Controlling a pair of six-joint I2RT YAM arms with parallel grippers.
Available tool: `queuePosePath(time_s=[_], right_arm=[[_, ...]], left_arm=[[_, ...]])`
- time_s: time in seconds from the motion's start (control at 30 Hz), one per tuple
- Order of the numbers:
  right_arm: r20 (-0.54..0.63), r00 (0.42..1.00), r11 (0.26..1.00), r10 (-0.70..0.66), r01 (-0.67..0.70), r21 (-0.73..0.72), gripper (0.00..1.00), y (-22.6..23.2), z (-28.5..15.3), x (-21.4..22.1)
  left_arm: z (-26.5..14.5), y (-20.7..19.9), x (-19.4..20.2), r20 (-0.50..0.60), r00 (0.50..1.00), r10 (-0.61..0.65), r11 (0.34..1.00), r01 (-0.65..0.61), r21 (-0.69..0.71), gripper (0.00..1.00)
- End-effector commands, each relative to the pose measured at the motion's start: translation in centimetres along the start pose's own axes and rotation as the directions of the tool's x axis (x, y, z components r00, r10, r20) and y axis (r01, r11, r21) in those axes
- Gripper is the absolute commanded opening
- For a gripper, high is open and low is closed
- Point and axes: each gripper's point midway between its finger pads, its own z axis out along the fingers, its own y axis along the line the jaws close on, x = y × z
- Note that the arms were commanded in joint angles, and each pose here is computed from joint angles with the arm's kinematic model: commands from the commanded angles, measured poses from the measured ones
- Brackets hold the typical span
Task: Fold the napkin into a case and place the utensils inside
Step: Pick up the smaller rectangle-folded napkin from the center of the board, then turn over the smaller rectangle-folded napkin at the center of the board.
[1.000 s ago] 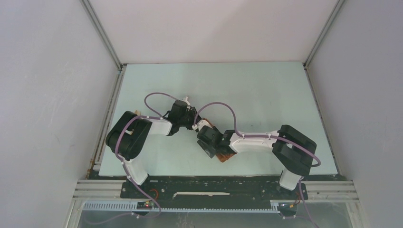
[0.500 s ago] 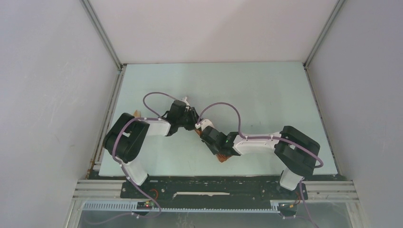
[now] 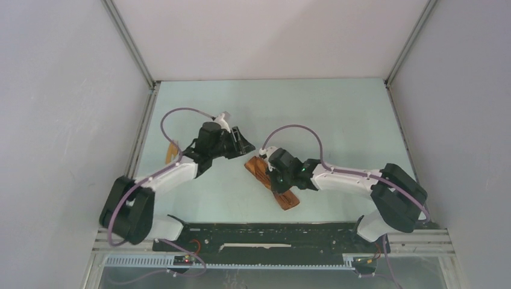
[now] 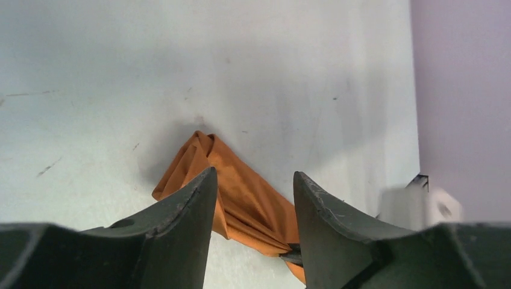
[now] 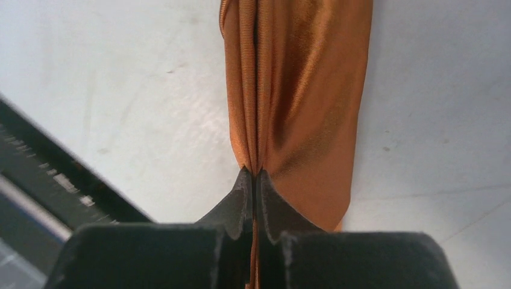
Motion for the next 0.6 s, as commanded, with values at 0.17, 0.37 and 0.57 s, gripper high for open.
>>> queuePosePath(time_s=[0.17,0.37,0.57], right_arm=[[-0.040,0.976,0.844,0.213,-0.205,-0.496,0.00,5.4,-6.1,-2.1],[-0.082,0.944,0.718,0.321,-0.299,-0.628,0.00,4.5,-6.9,-1.6],[-0.118,0.902,0.627,0.416,-0.378,-0.681,0.00,2.1,-6.3,-0.7]], left_arm=[[-8.0,-3.2,0.5,0.114,0.979,0.167,0.974,-0.181,0.135,0.60],[-10.2,-8.3,4.3,0.157,0.905,0.395,0.868,-0.424,0.258,0.66],[-9.0,-11.1,7.9,0.049,0.760,0.648,0.721,-0.633,0.284,0.51]])
